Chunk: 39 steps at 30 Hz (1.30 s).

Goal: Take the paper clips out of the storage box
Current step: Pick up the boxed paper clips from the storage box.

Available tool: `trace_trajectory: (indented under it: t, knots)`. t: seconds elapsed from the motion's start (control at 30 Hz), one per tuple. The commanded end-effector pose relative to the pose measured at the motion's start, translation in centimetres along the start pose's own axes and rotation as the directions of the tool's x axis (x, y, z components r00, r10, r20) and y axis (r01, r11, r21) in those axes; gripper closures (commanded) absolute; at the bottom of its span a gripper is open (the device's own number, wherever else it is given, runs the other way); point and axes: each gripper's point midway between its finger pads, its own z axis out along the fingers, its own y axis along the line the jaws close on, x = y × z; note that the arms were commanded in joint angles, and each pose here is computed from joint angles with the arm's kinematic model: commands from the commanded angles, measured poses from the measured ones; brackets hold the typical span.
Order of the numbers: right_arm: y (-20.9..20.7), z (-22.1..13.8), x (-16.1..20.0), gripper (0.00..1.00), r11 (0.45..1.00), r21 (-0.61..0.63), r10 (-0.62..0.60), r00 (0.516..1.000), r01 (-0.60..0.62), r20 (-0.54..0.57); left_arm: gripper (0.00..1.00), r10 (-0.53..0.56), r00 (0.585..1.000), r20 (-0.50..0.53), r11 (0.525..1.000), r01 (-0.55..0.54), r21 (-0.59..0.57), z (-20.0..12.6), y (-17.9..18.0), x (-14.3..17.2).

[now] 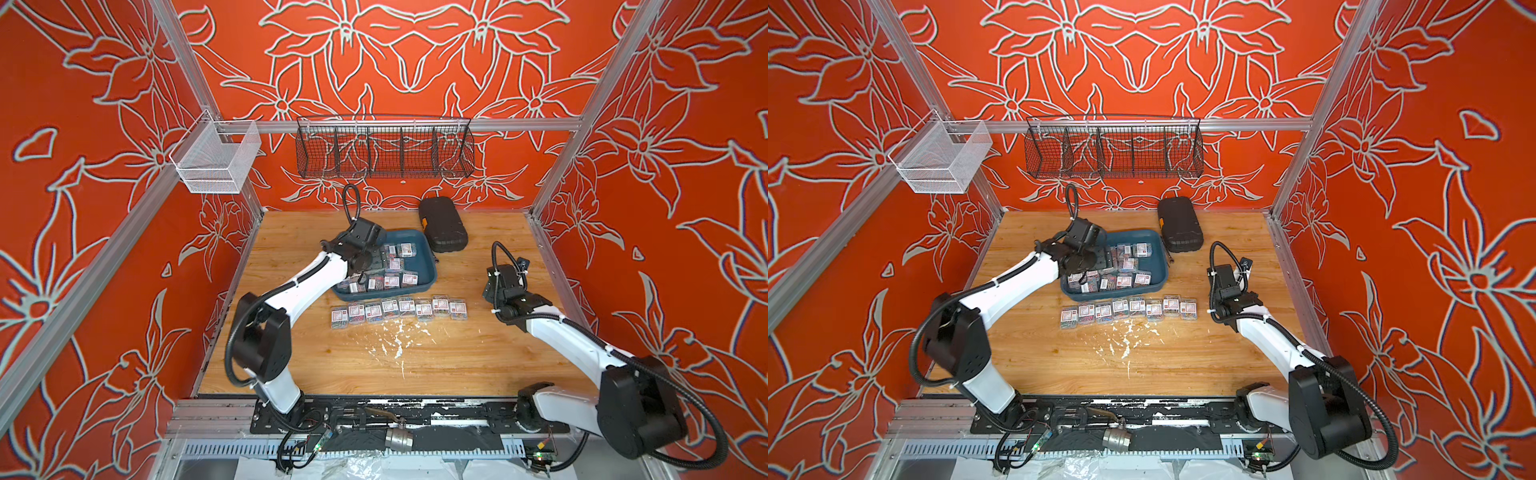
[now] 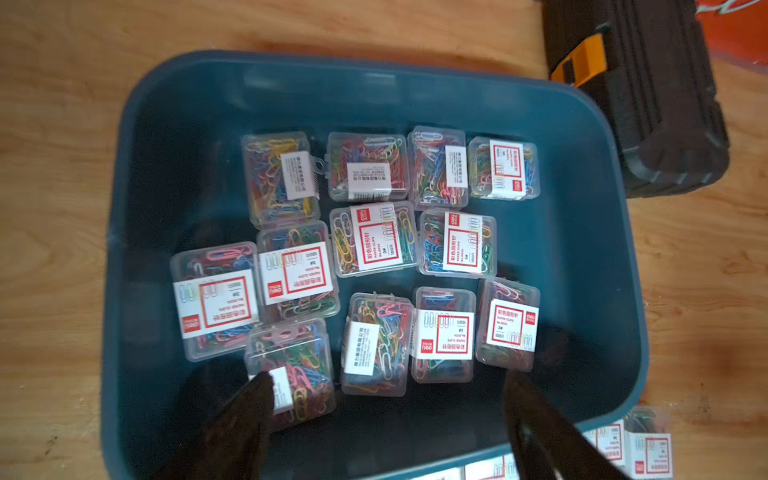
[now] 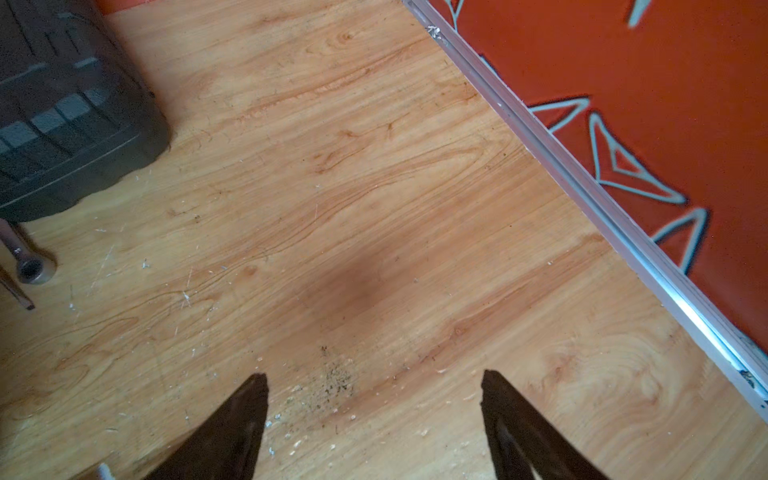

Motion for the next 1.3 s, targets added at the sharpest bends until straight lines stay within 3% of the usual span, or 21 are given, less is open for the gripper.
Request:
trace_trajectory:
  t: [0.0,0.17,0.6,0.93,1.27]
  knots:
    - [-0.6,-0.2,0.0,0.19,0.999,0.029,-0.018,1.0,0.019,-0.01,0.21,0.066,0.992,-0.111,0.996,-0.072,-0.049,1.4,-1.3,1.8]
    - [-0.9,-0.6,0.0,0.18,1.0,0.004,0.003,1.0,-0.003,0.015,0.27,0.102,0.981,-0.165,0.99,-0.117,-0.084,4.6,-2.9,2.0]
    - [-0.9,-0.7,0.1,0.17,1.0,-0.009,0.002,1.0,-0.001,0.019,0.26,0.177,0.952,-0.251,0.965,-0.218,-0.147,10.5,-3.5,2.2]
    - [-0.6,-0.5,0.0,0.18,1.0,-0.003,-0.007,1.0,0.007,0.008,0.26,0.193,0.931,-0.308,0.962,-0.241,-0.125,14.0,-4.2,3.6]
    - [-0.5,-0.3,0.1,0.18,1.0,0.003,-0.012,1.0,0.012,0.001,0.14,0.183,0.921,-0.345,0.961,-0.242,-0.137,15.9,-3.6,4.2]
